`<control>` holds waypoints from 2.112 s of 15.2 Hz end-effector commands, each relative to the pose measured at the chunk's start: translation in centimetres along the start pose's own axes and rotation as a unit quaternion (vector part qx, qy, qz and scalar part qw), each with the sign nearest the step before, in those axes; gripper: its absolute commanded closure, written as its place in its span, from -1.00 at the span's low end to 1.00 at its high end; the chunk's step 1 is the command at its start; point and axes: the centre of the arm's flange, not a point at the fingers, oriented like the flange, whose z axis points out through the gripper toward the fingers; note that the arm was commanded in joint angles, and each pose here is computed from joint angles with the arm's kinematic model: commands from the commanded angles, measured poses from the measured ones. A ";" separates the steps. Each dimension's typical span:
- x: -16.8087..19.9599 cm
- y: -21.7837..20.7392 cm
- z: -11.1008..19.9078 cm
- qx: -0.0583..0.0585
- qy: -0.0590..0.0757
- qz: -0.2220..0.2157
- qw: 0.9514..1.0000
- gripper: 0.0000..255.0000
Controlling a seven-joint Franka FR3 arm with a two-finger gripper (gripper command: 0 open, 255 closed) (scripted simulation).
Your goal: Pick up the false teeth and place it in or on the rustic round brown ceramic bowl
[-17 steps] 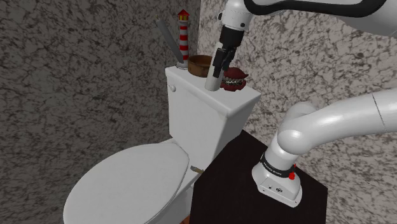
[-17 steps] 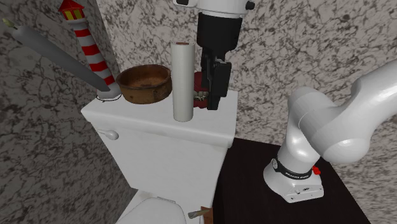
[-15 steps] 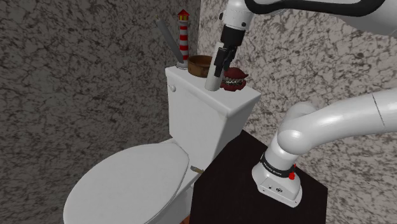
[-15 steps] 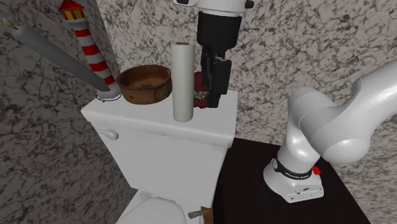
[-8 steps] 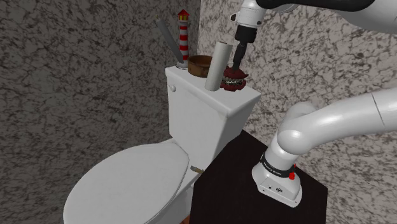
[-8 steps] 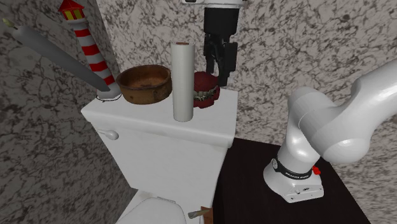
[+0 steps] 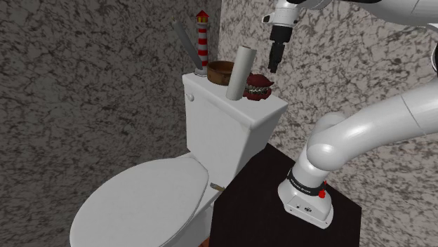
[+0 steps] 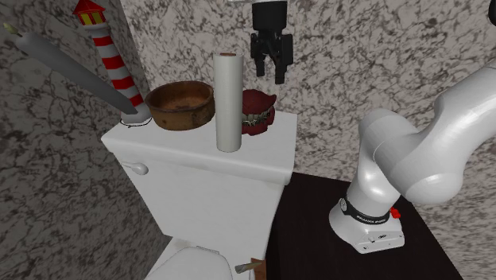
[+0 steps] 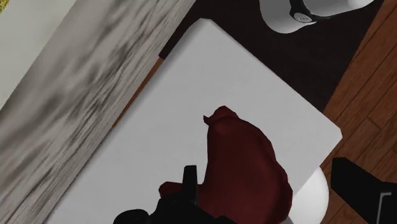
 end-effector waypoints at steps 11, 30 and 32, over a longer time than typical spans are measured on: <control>-0.4 0.7 4.1 0.002 -0.002 -0.007 1.000 -1.00; -0.4 0.3 1.5 0.002 -0.002 -0.007 1.000 1.00; -0.4 0.1 0.5 0.002 -0.002 -0.007 1.000 1.00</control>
